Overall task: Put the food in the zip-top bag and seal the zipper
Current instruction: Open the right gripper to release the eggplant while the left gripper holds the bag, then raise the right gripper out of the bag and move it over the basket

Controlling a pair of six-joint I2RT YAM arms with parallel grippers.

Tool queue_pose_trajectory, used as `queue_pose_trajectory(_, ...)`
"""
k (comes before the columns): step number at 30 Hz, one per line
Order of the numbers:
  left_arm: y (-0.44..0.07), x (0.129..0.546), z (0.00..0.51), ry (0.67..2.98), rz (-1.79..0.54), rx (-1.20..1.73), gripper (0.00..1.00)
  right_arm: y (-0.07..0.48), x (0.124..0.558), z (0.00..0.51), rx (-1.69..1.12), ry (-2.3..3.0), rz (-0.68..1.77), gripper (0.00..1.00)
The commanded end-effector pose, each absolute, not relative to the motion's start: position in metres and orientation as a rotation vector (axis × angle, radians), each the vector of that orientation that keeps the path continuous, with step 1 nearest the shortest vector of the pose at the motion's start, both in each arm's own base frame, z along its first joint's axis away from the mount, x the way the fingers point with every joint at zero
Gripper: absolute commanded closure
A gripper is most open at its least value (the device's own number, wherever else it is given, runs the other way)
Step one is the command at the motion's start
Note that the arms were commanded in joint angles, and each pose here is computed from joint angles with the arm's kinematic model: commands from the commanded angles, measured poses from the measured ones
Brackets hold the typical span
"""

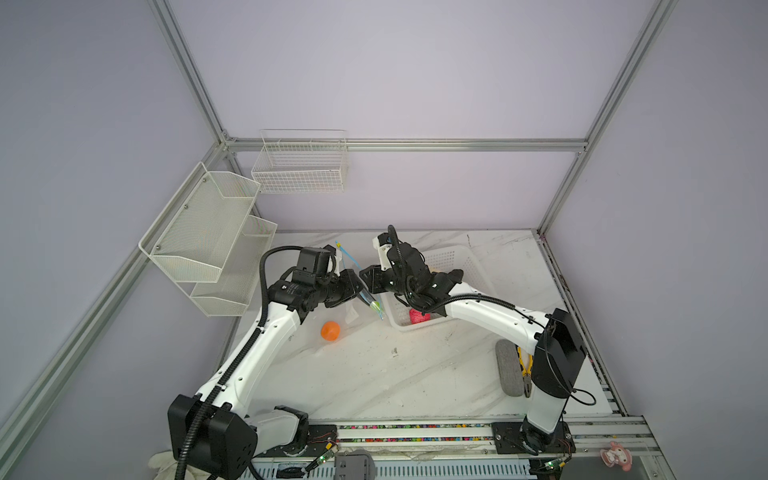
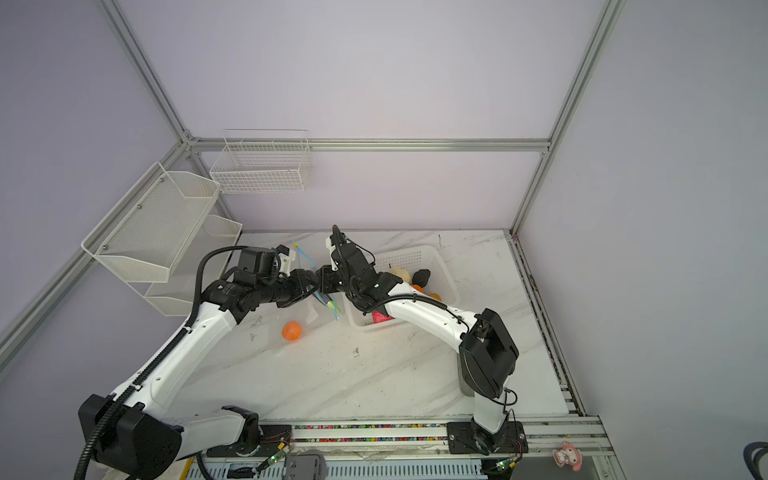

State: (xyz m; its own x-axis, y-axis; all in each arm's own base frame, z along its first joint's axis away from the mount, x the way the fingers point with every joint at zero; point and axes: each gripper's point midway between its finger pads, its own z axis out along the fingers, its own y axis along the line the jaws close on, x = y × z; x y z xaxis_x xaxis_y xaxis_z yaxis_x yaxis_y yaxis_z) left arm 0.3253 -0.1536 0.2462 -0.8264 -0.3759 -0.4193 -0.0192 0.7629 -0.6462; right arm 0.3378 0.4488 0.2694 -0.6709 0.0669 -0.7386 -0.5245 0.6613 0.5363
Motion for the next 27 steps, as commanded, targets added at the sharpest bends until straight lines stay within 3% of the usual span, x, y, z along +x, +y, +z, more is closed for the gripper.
queue_pose_trajectory(1, -0.154, 0.328, 0.306, 2.265, -0.948, -0.242, 1.00, 0.449, 0.338, 0.257, -0.358, 2.158, 0.915, 0.82)
queue_pose_trajectory(27, -0.117, 0.320, 0.349, 2.150, -0.898, -0.310, 1.00, 0.473, 0.334, 0.284, -0.405, 2.162, 1.002, 0.92)
